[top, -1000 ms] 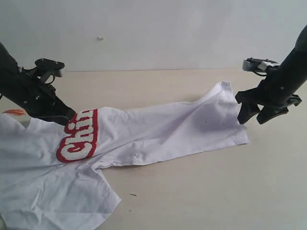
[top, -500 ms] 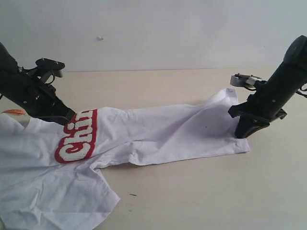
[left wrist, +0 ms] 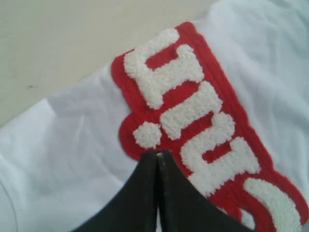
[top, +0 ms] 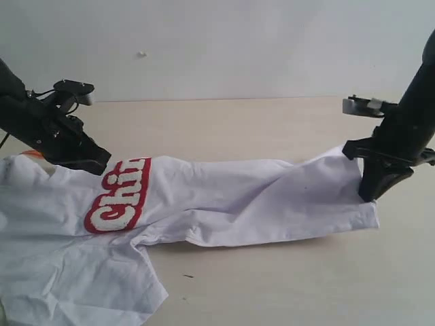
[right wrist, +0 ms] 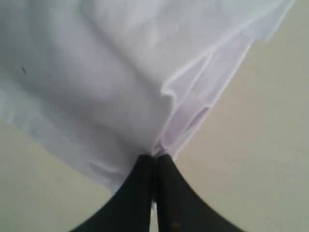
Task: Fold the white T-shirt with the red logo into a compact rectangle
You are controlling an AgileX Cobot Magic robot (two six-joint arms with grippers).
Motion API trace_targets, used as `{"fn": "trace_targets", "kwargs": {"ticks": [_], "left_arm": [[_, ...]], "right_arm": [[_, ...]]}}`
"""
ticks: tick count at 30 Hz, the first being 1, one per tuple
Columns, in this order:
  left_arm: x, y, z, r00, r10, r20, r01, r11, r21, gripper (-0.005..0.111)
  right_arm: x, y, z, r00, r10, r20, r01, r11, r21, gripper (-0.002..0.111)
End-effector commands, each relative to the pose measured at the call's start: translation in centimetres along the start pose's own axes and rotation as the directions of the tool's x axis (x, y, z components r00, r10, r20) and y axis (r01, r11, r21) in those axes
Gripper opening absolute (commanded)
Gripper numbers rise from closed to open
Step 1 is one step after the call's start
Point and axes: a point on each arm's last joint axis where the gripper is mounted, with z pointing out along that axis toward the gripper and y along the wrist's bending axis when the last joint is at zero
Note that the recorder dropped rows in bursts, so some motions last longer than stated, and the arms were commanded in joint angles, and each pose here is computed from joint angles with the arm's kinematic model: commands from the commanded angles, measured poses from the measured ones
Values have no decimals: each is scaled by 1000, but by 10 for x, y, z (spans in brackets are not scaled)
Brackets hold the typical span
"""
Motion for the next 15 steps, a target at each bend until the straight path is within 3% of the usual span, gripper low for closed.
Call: {"fn": "trace_targets", "kwargs": {"ticks": [1,5,10,15], "left_arm": [[-4,-4,-4,1000,6,23,-7,1000,22,0],[-4,-4,-4,1000,8,24,-8,1000,20,0],[-4,-4,-4,999,25,24,-25,999,20,0],[-4,-4,-4,999,25,25,-25,999,21,0]], "right_arm": [[12,-6,18,995,17,-95,-15,1000,22,2],[13,-11,26,992,22,-128,-17,999,39,18],[5,-9,12,997,17,-74,-12,998,56,61],[-10,4,-23,997,8,82,-10,1000,30,60]]}}
